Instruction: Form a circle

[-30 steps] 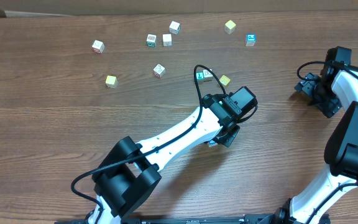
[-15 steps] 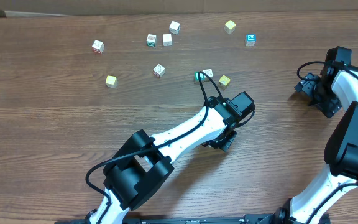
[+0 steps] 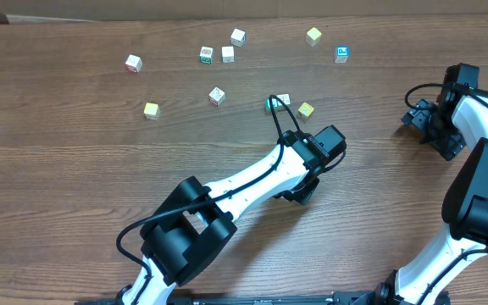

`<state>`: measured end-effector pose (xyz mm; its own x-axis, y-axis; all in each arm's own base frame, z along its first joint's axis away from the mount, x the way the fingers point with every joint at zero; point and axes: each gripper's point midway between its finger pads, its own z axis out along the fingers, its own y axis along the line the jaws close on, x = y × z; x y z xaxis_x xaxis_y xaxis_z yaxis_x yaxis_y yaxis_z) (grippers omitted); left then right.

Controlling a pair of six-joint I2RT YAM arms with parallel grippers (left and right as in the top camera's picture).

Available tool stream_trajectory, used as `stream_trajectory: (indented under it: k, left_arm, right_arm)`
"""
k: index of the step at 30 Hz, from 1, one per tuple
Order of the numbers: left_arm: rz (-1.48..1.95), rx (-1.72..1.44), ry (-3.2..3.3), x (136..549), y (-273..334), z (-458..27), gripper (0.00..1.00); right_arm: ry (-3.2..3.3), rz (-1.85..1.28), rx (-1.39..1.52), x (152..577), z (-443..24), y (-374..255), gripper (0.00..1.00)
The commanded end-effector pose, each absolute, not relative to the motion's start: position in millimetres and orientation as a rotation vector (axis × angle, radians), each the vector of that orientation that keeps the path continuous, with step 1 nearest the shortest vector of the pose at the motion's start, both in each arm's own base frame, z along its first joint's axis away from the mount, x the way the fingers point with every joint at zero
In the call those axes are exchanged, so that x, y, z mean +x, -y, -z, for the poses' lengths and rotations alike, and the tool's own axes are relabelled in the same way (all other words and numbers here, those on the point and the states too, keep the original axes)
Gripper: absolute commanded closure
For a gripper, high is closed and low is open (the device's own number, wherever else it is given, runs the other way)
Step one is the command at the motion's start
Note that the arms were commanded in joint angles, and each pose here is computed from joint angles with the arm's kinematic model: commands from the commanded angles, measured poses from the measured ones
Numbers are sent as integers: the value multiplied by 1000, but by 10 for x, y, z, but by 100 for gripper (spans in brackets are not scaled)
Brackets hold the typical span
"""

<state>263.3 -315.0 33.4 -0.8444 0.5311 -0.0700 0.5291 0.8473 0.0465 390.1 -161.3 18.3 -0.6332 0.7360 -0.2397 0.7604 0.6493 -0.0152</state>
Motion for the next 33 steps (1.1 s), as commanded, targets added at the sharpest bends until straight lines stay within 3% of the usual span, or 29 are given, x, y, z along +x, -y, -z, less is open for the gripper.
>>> stream_trajectory:
  k: [1, 33]
  left_arm:
    - [-79, 821, -2946, 2715, 3055, -302, 96]
    - [-80, 824, -2900, 2847, 3060, -311, 96]
  right_arm:
    - [-2629, 168, 1216, 3920, -283, 1617, 0]
    - [-2629, 168, 1216, 3920, -283, 1617, 0]
